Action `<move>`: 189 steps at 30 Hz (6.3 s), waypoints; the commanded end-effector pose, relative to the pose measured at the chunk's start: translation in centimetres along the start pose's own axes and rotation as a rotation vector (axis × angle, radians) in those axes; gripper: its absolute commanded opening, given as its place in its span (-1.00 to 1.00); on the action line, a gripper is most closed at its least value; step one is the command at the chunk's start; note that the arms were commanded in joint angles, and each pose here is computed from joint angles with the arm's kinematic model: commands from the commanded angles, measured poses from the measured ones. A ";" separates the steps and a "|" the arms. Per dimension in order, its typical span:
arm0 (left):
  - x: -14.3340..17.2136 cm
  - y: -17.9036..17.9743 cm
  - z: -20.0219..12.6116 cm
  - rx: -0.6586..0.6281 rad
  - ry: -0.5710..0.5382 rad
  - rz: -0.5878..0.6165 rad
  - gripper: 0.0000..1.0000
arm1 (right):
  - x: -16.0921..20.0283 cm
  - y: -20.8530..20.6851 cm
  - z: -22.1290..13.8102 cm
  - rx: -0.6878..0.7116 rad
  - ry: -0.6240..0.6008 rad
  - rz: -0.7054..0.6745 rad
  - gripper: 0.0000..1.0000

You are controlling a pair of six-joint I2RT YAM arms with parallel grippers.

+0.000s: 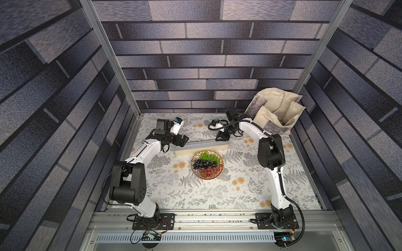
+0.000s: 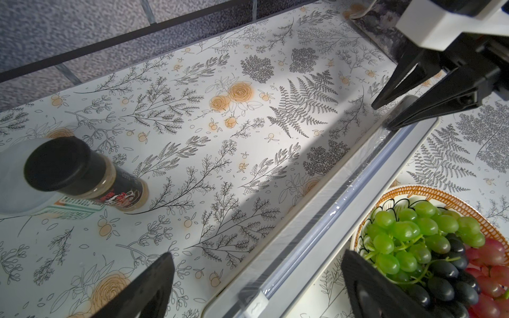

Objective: Wrap the plate with plastic wrap
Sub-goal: Pull the plastic wrap from the plastic wrap cutting box.

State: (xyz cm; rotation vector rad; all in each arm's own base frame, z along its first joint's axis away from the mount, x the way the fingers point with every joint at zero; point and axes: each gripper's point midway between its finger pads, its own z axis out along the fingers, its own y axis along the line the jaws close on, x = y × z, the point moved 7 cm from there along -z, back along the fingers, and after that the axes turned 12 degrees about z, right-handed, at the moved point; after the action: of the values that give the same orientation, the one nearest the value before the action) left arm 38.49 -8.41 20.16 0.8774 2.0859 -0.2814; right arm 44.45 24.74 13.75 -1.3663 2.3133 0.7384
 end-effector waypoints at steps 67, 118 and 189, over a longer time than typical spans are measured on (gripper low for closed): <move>-5.7 -7.7 15.9 0.750 0.088 0.210 -0.11 | -0.4 0.8 -3.9 0.033 -0.253 0.105 -1.00; -7.0 -7.2 14.9 0.754 0.031 0.194 -1.00 | 1.7 0.2 -1.4 -0.030 -0.120 0.132 -0.53; 1.0 -3.7 9.1 0.367 0.428 0.463 -0.13 | -0.3 1.3 -5.3 0.097 -0.288 0.112 -1.00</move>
State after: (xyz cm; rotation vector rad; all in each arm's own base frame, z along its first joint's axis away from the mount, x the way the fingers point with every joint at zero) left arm 43.22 -16.95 14.63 1.6459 2.0443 -0.2964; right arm 43.33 21.94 15.96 -1.0191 2.2622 0.7939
